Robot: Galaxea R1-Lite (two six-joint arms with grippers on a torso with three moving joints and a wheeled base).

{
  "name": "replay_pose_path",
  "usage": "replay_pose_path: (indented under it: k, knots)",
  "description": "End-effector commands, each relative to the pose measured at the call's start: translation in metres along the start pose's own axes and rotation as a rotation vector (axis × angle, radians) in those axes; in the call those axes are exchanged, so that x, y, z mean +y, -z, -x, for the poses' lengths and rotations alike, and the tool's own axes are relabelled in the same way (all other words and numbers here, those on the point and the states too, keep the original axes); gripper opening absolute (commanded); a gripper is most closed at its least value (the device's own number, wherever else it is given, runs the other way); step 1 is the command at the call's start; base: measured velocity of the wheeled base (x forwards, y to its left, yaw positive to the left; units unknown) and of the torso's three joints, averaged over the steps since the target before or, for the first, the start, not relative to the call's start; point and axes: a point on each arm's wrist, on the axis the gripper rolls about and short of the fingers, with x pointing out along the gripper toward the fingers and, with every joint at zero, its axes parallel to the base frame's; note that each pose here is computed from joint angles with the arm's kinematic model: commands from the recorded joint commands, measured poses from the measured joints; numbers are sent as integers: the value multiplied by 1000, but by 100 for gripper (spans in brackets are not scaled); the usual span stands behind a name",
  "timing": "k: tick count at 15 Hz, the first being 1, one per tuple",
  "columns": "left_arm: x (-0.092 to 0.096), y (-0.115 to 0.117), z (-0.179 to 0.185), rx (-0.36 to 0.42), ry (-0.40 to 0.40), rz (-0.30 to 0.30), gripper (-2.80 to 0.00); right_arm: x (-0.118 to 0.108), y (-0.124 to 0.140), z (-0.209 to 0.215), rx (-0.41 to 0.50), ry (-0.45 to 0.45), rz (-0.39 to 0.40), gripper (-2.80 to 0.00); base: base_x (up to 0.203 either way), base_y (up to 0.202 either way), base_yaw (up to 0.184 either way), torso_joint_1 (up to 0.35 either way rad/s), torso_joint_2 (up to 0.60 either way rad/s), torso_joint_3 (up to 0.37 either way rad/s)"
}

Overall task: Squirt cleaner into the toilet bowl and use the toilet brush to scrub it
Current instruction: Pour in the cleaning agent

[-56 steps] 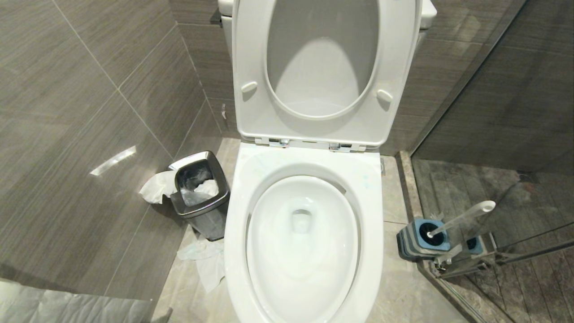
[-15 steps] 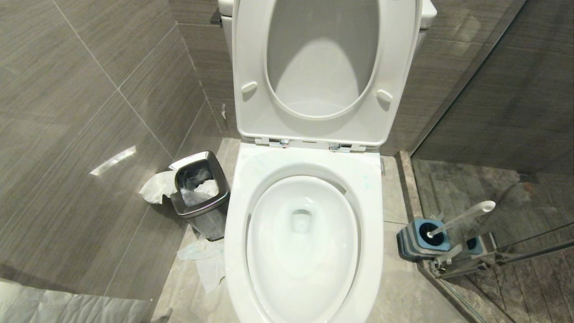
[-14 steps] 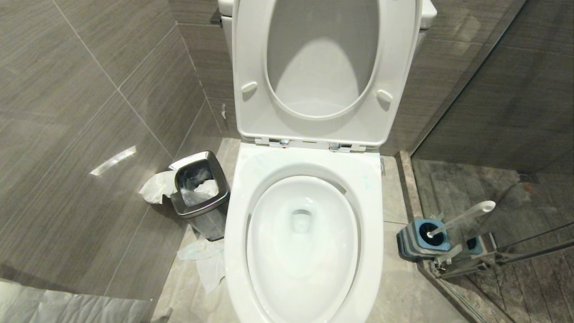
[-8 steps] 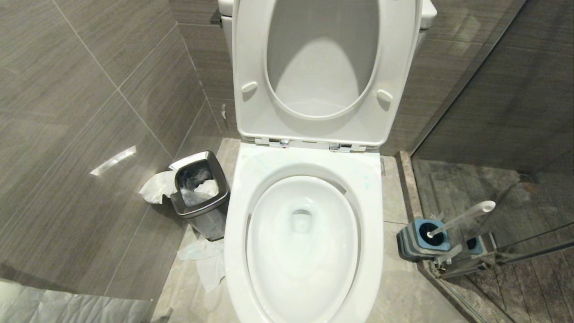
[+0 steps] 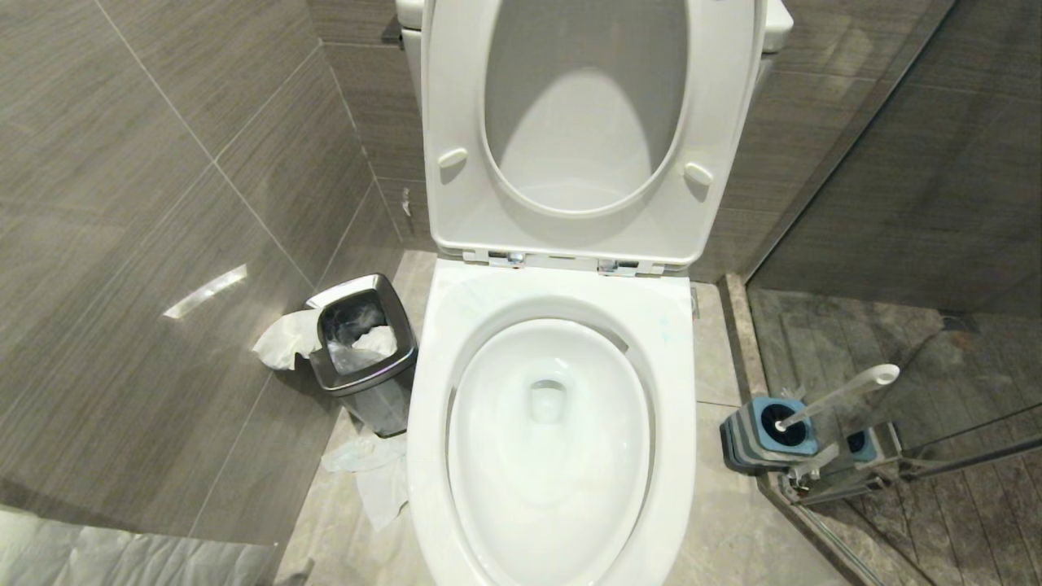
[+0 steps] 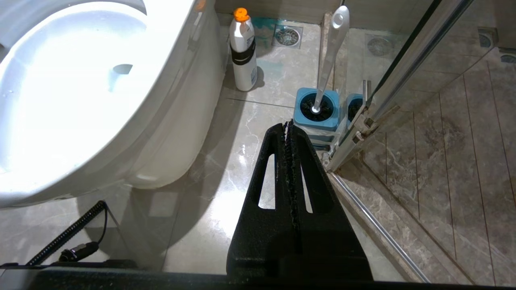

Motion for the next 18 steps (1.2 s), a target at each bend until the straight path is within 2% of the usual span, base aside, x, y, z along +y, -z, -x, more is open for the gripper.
replay_pose_path:
  k: [1, 18]
  knots:
    - [0, 1, 0, 5, 1, 0, -280, 0, 0, 0, 1, 0, 0, -280, 0, 0, 0, 0, 0, 0]
    - [0, 1, 0, 5, 1, 0, -280, 0, -1, 0, 2, 0, 3, -280, 0, 0, 0, 0, 0, 0]
